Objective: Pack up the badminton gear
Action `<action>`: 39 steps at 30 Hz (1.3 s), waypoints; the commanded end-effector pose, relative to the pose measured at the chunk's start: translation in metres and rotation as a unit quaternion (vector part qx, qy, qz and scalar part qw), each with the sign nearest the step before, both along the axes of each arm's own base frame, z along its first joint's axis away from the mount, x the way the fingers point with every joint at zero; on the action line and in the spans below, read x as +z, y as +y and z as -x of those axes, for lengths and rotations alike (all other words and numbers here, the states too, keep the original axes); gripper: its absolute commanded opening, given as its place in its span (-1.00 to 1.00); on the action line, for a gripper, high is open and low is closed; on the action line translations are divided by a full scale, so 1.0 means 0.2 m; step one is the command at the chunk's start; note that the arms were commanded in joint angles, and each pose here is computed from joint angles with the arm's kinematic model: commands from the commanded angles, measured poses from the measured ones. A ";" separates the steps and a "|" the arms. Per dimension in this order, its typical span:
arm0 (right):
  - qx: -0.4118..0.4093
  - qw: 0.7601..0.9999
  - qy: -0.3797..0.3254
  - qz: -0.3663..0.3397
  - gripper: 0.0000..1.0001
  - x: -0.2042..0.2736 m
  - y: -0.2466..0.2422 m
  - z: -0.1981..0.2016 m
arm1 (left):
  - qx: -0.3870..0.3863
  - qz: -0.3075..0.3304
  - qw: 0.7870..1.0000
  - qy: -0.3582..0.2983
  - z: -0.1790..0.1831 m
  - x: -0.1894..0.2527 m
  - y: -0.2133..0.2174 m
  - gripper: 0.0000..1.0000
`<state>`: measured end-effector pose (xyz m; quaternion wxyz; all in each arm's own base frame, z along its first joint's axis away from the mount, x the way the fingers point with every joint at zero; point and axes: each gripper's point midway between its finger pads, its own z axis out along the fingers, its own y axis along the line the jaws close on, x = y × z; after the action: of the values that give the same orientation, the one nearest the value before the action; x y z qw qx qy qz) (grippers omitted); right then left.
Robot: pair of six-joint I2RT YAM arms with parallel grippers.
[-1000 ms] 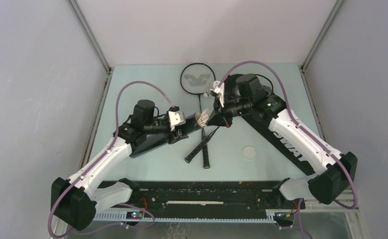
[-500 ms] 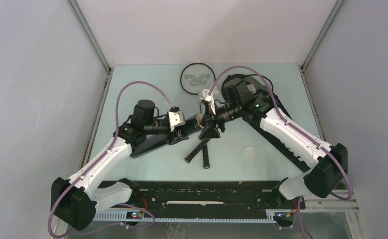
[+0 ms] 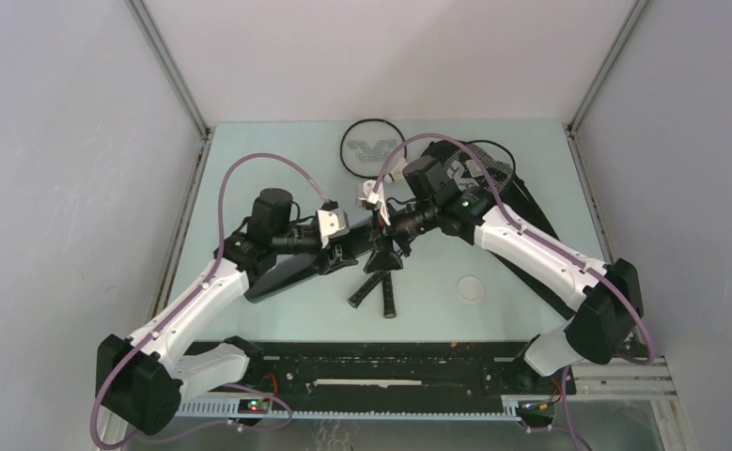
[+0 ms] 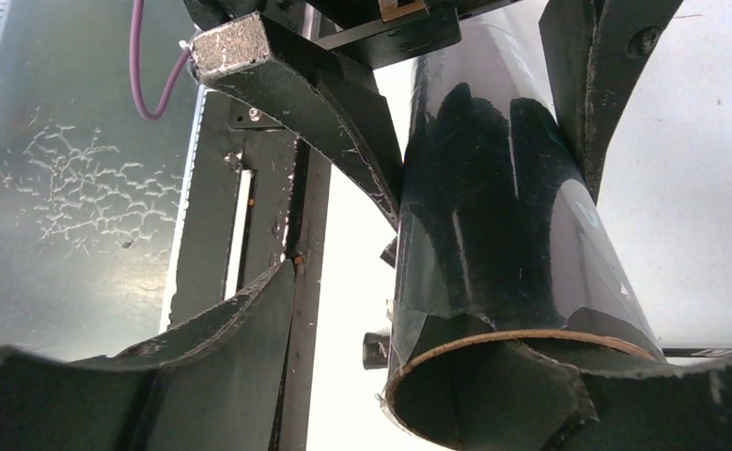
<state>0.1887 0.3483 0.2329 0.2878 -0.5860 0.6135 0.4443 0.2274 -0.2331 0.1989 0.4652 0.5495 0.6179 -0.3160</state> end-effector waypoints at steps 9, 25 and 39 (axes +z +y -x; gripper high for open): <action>-0.080 0.992 -0.081 -0.055 0.72 0.34 -0.27 -0.12 | 0.034 0.009 0.998 -0.048 -0.08 0.05 0.07 -0.66; -0.389 0.919 -0.028 0.060 0.62 -0.09 -0.55 -1.33 | 0.050 0.001 0.997 -0.064 -0.09 0.07 0.12 -0.66; -0.418 0.901 0.026 0.113 0.62 -0.56 -0.56 -1.90 | 0.041 -0.005 0.997 -0.061 -0.09 0.04 0.12 -0.65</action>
<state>0.5559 0.2349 0.1153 0.3580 -0.2930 0.8569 0.2273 0.2465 -0.2097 0.2087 0.5039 0.5347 0.6254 -0.2628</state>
